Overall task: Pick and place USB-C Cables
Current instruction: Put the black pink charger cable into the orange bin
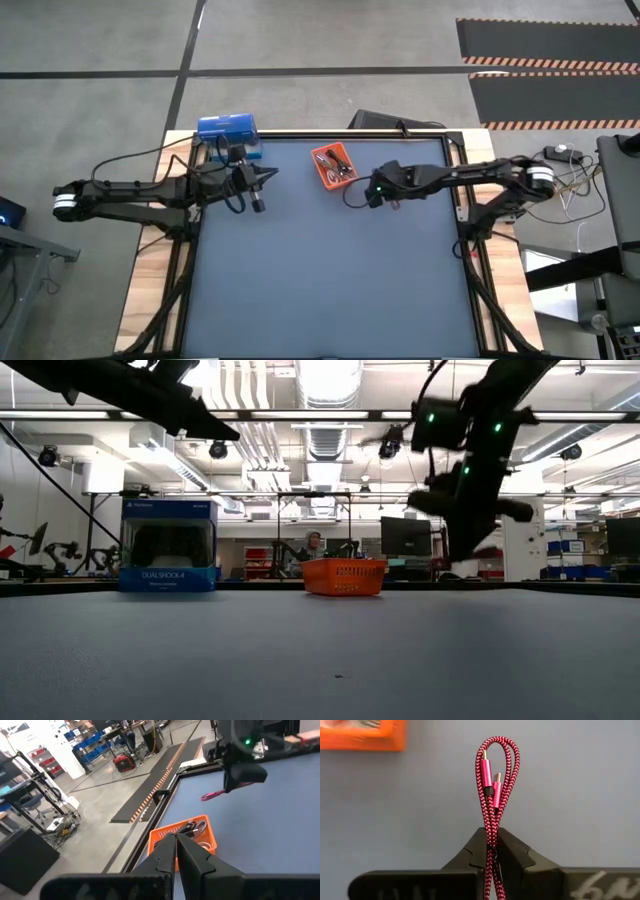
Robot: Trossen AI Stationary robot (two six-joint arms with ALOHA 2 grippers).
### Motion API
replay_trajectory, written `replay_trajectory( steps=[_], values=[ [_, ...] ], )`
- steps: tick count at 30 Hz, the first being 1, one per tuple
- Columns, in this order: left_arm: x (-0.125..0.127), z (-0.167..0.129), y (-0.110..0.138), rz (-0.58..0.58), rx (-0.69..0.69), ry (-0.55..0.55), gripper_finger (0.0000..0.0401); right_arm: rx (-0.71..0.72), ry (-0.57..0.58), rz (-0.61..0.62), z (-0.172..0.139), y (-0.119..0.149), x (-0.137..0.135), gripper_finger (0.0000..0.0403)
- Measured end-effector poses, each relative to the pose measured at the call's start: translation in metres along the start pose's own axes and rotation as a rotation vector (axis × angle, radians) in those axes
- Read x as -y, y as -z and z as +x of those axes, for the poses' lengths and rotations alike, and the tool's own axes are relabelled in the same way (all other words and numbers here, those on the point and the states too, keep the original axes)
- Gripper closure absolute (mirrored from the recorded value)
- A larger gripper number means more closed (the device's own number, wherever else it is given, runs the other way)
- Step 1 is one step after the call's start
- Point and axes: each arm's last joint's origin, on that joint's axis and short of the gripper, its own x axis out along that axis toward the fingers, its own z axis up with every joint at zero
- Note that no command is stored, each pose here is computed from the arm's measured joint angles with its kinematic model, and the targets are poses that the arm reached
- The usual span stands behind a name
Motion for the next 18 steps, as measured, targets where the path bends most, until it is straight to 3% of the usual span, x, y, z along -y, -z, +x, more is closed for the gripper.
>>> replay_trajectory(
  steps=[9, 18],
  values=[
    [0.000, 0.000, 0.000, -0.039, 0.001, 0.000, 0.0400, 0.152, -0.122, -0.054, -0.045, -0.004, 0.008, 0.0385],
    [0.000, 0.000, 0.000, -0.038, 0.002, 0.000, 0.0400, 0.360, -0.273, -0.113, -0.056, -0.021, -0.008, 0.0385]
  ],
)
